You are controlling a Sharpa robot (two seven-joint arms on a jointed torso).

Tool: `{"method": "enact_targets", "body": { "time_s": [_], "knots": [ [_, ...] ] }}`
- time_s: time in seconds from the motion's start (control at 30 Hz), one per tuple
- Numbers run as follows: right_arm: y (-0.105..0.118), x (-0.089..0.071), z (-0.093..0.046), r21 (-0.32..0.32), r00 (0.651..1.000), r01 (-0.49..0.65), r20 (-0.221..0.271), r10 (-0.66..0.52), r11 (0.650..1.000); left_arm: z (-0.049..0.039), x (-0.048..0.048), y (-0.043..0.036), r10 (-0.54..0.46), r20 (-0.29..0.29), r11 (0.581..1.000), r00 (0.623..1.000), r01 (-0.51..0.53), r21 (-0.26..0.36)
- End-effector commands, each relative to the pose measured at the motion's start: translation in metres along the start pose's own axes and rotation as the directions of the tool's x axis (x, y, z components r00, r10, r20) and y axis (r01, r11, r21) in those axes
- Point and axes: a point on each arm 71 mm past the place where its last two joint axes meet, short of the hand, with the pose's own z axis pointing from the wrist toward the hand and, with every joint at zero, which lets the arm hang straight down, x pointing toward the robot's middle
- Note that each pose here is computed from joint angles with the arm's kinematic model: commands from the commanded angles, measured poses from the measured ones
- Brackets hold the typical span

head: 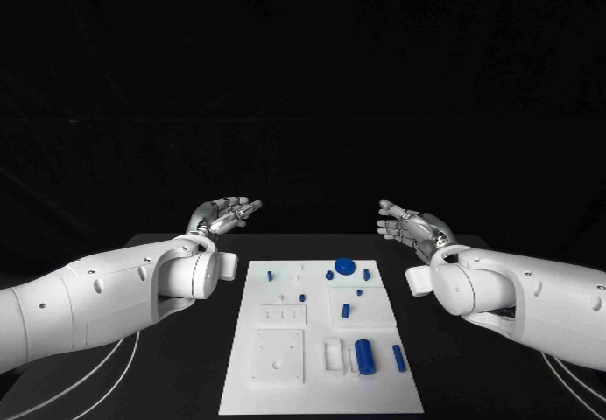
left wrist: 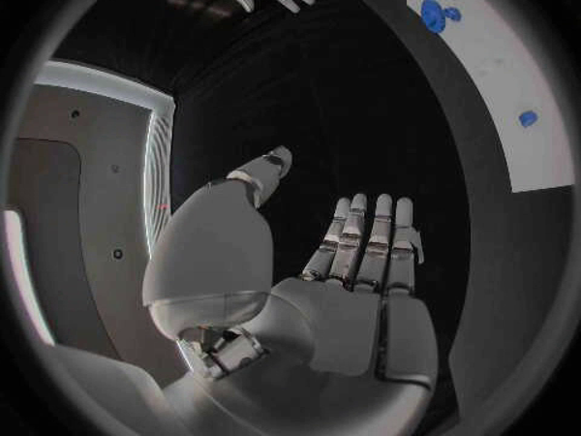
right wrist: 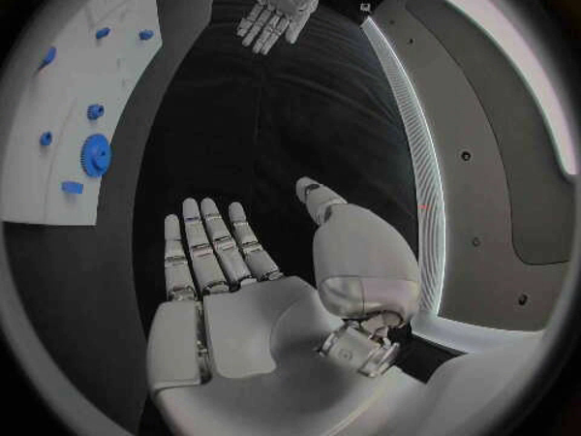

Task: Assemble the parts on the task board

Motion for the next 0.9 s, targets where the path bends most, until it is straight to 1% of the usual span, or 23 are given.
{"method": "enact_targets", "body": {
  "time_s": [0.03,0.2,0.23,0.5,0.63,0.77,0.83,0.9],
  "knots": [
    [-0.002,0.004,0.002,0.099,0.988,0.001,-0.151,0.014,0.995,0.0008,0.0054,0.0020,-0.025,-0.064,0.999,0.998,0.022,-0.049],
    [0.000,0.000,0.004,0.117,0.986,0.015,-0.169,0.005,0.993,0.0008,0.0054,0.0020,-0.025,-0.064,0.999,0.998,0.022,-0.049],
    [0.001,-0.009,0.008,0.088,0.988,0.059,-0.149,-0.045,0.994,0.0021,0.0041,0.0028,-0.029,-0.068,0.998,0.997,0.025,-0.052],
    [0.002,-0.015,0.011,0.055,0.985,0.112,-0.141,-0.103,0.992,0.0019,0.0042,0.0030,-0.032,-0.077,0.998,0.996,0.028,-0.055],
    [0.004,-0.019,0.014,0.014,0.974,0.185,-0.134,-0.181,0.983,0.0022,0.0042,0.0031,-0.037,-0.090,0.998,0.995,0.032,-0.054],
    [0.006,-0.021,0.019,-0.034,0.944,0.300,-0.133,-0.302,0.953,0.0012,0.0024,0.0022,-0.040,-0.104,0.999,0.994,0.036,-0.039],
    [0.008,-0.020,0.022,-0.070,0.914,0.374,-0.139,-0.380,0.925,-0.0001,0.0008,0.0015,-0.033,-0.106,0.999,0.994,0.030,-0.027],
    [0.010,-0.018,0.025,-0.120,0.867,0.464,-0.140,-0.478,0.878,-0.0014,0.0005,0.0011,-0.026,-0.117,0.999,0.993,0.024,-0.021]
  ]
}}
